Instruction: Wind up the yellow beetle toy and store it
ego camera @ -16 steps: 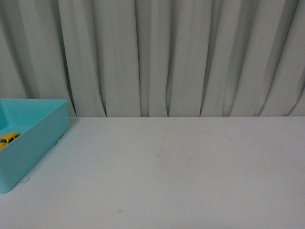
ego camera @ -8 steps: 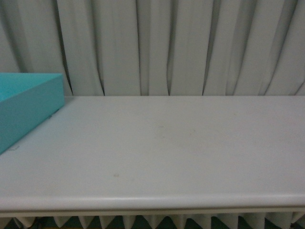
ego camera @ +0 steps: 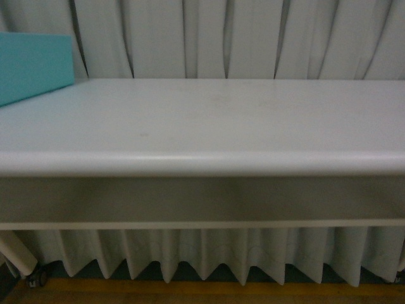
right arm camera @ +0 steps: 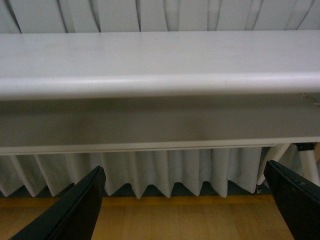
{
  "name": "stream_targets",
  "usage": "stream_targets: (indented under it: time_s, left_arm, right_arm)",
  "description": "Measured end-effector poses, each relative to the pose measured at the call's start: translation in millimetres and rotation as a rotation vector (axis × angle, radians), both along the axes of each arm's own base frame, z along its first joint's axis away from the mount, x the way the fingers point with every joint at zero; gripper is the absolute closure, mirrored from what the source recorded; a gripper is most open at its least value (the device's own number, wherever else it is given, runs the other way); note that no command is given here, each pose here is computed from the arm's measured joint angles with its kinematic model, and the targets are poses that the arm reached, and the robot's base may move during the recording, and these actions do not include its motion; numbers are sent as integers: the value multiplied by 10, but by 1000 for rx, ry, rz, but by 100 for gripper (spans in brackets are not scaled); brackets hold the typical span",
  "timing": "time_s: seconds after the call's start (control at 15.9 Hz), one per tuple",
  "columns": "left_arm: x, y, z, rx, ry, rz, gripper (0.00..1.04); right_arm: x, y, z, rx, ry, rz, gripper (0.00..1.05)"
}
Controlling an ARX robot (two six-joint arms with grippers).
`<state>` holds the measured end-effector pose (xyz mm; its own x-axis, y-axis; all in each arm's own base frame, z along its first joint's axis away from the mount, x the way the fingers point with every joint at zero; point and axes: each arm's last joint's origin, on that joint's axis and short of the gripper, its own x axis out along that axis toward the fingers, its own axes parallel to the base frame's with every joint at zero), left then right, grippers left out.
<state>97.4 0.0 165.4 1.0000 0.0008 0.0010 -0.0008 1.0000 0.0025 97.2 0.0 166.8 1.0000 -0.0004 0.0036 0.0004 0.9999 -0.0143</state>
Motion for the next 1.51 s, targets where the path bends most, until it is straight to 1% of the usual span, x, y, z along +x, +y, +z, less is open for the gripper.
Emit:
stream_targets:
  time_s: [1.51]
  left_arm:
    - [0, 0, -1, 0, 1, 0, 7]
  right_arm:
    - [0, 0, 0, 0, 0, 0, 7]
